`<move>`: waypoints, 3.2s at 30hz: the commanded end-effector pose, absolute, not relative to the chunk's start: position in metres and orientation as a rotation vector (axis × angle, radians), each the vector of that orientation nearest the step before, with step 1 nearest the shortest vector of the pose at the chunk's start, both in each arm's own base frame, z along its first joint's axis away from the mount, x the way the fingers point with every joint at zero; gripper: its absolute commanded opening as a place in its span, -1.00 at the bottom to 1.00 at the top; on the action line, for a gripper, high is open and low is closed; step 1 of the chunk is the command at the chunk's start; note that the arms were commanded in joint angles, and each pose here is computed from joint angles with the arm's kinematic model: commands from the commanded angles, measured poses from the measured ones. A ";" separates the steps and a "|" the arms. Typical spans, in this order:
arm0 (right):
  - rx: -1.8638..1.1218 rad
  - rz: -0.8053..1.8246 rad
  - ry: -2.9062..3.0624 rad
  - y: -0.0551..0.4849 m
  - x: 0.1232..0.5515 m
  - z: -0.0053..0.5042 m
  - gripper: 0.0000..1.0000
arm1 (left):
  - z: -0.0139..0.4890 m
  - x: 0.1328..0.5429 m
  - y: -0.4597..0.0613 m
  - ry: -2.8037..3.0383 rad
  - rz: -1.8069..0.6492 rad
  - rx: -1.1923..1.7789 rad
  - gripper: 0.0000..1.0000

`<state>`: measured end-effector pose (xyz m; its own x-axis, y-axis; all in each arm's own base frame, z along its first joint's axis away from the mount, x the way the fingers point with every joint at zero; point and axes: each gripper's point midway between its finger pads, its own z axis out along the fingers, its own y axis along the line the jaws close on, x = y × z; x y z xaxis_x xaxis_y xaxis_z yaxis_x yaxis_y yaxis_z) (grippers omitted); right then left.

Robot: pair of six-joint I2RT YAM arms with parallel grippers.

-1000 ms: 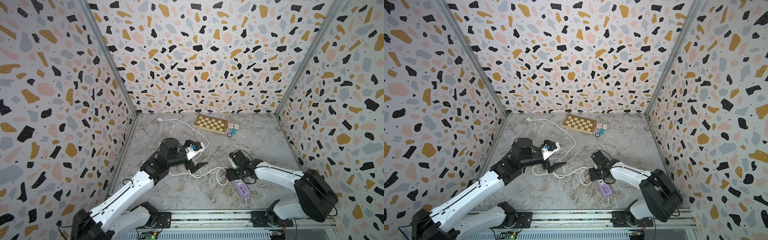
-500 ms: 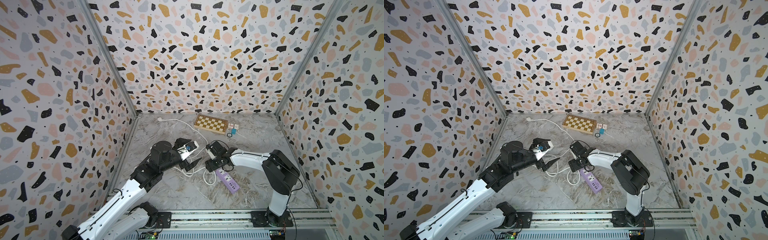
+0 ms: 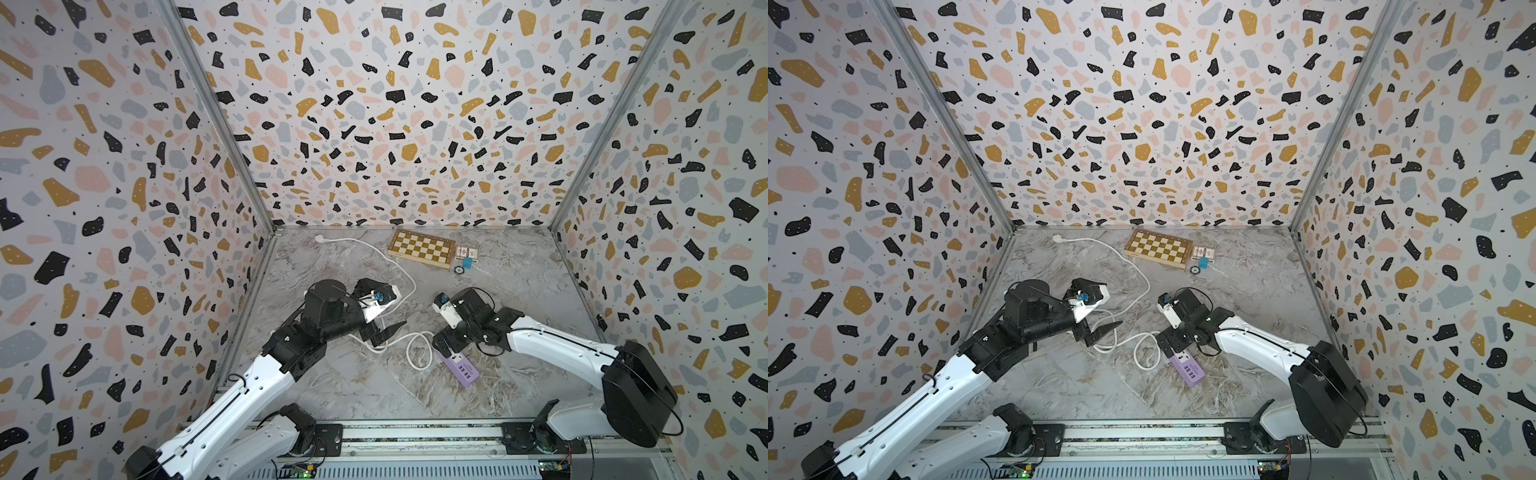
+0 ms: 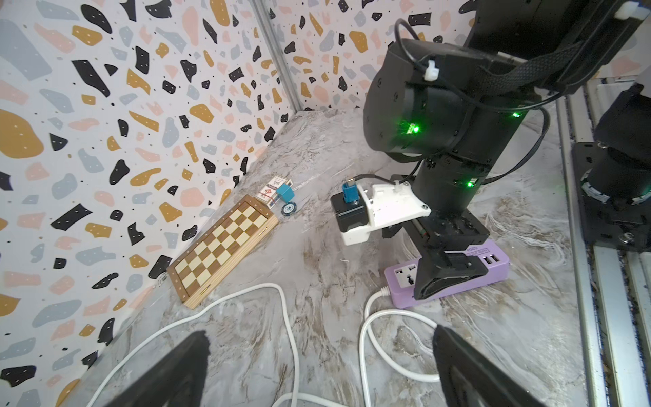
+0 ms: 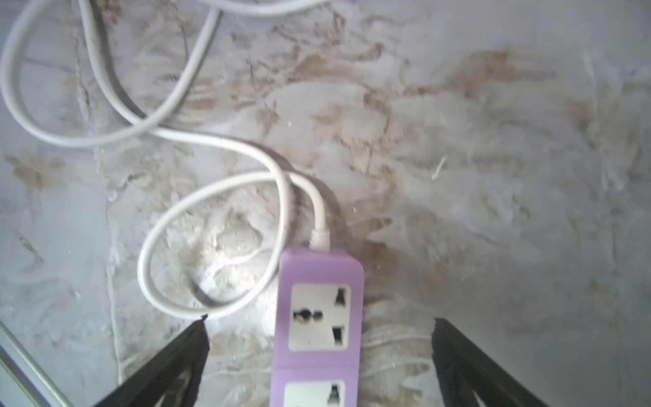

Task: Wrap the cord around the power strip
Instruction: Move the power strip to the center of the board, then pick up the power strip from the center of the board, then adjust the power strip at the center of the board.

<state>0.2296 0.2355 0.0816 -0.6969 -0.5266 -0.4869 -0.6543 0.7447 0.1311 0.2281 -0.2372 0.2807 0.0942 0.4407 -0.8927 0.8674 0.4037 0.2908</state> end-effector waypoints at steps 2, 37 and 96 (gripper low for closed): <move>-0.786 0.406 2.605 0.218 0.214 0.076 1.00 | 0.302 0.223 -0.250 1.446 -0.535 1.242 0.99; -0.872 0.510 2.646 0.235 0.190 0.036 0.09 | 0.291 0.223 -0.249 1.481 -0.513 1.293 0.99; -1.779 0.710 1.398 0.303 0.167 0.219 -0.25 | 0.242 0.174 -0.290 1.352 -0.738 1.577 0.16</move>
